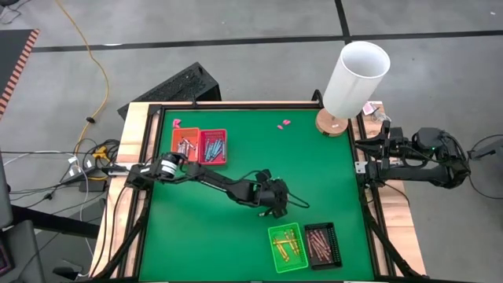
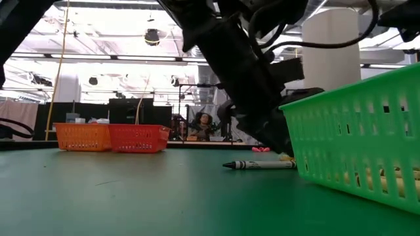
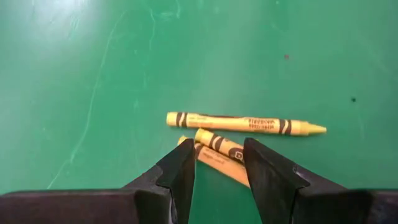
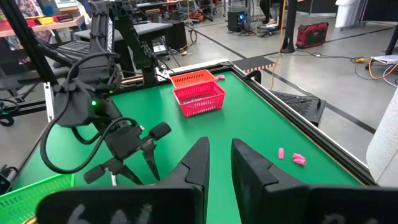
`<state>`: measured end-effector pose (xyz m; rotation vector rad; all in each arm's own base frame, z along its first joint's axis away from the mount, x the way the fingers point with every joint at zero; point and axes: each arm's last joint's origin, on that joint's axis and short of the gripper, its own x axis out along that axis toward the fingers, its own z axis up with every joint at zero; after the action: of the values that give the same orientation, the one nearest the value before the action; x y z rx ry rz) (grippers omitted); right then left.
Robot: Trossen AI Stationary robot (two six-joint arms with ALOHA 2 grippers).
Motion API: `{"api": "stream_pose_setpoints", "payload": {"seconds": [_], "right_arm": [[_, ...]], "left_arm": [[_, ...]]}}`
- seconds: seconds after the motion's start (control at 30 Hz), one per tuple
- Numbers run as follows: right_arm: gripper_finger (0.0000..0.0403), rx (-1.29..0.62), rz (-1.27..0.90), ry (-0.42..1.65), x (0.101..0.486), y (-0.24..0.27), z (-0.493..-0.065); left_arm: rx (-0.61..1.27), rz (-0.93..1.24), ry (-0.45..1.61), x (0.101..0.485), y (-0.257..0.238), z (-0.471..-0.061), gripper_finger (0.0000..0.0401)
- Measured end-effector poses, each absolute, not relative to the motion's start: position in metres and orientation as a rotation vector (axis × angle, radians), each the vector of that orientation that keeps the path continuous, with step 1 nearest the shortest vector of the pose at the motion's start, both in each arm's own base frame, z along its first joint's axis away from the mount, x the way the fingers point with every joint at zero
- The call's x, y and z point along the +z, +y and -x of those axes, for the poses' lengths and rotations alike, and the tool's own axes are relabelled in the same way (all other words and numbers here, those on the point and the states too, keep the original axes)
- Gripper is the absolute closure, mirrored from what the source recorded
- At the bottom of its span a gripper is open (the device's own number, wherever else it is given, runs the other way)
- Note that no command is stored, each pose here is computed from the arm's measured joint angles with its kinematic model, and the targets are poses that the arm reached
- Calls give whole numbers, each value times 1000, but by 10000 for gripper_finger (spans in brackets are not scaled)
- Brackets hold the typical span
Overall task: Sort crayons
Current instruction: Put the yellow crayon into the green bin
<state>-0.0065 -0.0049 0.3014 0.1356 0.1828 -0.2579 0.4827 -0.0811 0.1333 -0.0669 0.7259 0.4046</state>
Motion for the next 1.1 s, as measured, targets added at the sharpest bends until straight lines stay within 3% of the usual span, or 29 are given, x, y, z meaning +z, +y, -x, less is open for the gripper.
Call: {"api": "stream_pose_setpoints", "payload": {"seconds": [0.47,0.83,1.1], "right_arm": [[335,-258,-135,184,301,-5,6],[335,-258,-135,184,301,-5,6],[335,-258,-135,184,301,-5,6]], "left_arm": [[559,136,868,131,-90,-459,283],[344,-173,909,175,-100,-448,287],[529,96,885,180,-85,-444,288]]}}
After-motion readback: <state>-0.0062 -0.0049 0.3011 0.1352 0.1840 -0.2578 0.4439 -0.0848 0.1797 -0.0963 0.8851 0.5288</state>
